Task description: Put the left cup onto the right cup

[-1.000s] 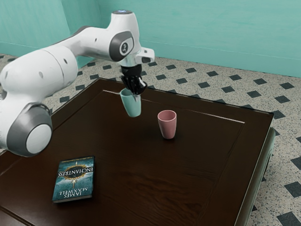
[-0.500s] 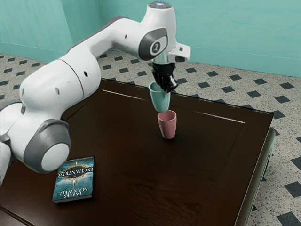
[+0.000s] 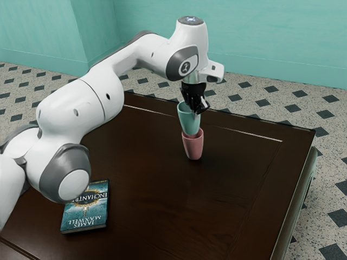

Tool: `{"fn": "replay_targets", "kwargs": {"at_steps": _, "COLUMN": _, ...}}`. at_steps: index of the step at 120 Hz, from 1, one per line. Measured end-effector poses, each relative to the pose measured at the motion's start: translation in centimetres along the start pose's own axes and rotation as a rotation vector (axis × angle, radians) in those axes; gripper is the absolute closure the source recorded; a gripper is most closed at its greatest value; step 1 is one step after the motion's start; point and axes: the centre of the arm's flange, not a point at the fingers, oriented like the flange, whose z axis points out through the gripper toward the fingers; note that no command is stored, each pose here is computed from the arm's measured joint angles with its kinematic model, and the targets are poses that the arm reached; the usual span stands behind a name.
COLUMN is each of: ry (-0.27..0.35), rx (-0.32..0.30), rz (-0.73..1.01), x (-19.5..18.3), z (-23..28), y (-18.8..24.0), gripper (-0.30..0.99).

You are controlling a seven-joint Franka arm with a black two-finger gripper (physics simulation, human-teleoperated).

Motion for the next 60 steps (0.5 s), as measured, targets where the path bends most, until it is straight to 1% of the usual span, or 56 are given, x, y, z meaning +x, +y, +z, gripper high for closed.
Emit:
{"fn": "replay_targets", "kwargs": {"at_steps": 18, "ry": -0.007, "rx": 0.019, "rz": 0.000, "x": 0.1, "z": 1.5, "y": -0.7, "gripper": 0.79}}
{"fn": "replay_targets", "kwargs": {"at_steps": 52, "ry": -0.008, "rx": 0.013, "rz": 0.016, "x": 0.6, "z": 3.1, "y": 0.4, "gripper": 0.79}}
{"fn": "replay_targets", "kwargs": {"at_steps": 55, "ry": -0.008, "rx": 0.011, "rz": 0.017, "x": 0.6, "z": 3.2, "y": 0.5, "gripper": 0.76}}
{"fn": "replay_targets", "kwargs": {"at_steps": 60, "ry": -0.010, "rx": 0.007, "rz": 0.018, "x": 0.6, "z": 3.2, "y": 0.6, "gripper": 0.67}}
